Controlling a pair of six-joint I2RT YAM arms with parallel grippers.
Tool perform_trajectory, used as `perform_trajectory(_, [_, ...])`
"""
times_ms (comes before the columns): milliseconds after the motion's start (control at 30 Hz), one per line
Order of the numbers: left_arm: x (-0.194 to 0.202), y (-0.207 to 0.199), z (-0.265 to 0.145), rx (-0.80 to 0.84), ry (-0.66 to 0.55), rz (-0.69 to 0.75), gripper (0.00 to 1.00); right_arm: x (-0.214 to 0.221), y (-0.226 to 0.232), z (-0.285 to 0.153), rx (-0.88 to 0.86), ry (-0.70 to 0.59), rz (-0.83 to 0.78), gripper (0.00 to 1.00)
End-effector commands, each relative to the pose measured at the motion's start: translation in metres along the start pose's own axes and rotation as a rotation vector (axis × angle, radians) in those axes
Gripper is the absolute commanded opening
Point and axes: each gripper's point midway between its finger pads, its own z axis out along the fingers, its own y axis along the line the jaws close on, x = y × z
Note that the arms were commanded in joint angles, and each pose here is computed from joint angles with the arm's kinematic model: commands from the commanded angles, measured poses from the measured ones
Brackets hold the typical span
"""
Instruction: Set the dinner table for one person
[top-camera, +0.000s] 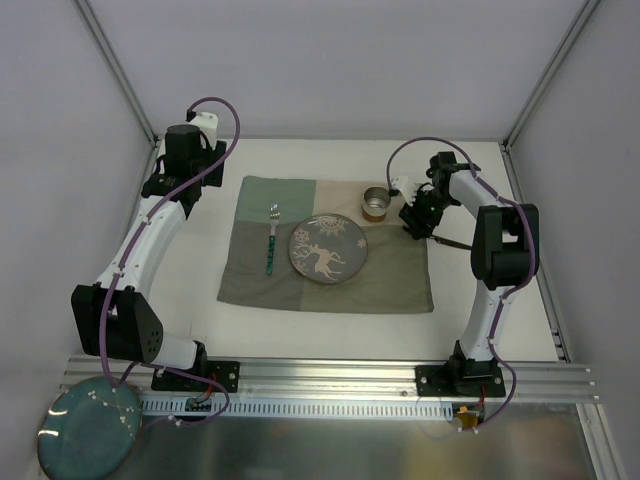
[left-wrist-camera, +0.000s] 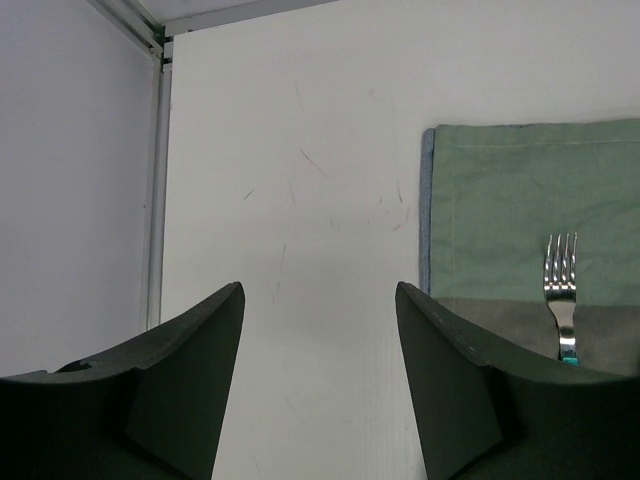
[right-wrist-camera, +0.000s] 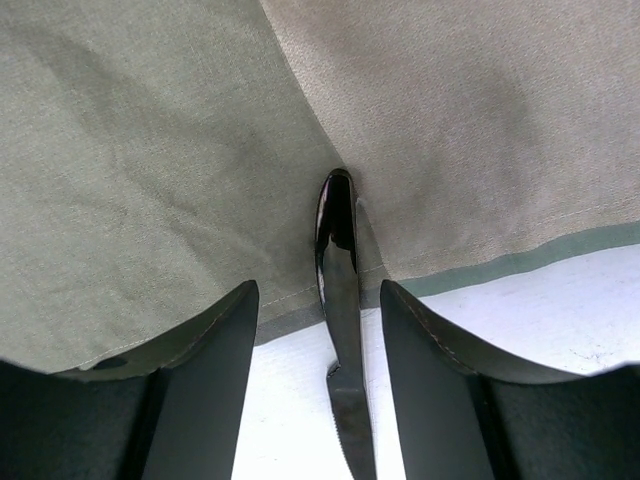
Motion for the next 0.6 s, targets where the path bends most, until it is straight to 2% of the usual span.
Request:
perform_trajectory(0, [-0.008, 0.002, 0.0, 0.003, -0.037, -0.028, 0.63, -0.007, 0.001, -0.007, -0.011, -0.009, -0.008, 0.56])
perform_trajectory(567, [-0.005, 0.002, 0.008, 0.004, -0.041, -0.01, 0.63, -0.016, -0.004, 0.007, 0.011, 0.017, -0.07, 0.63])
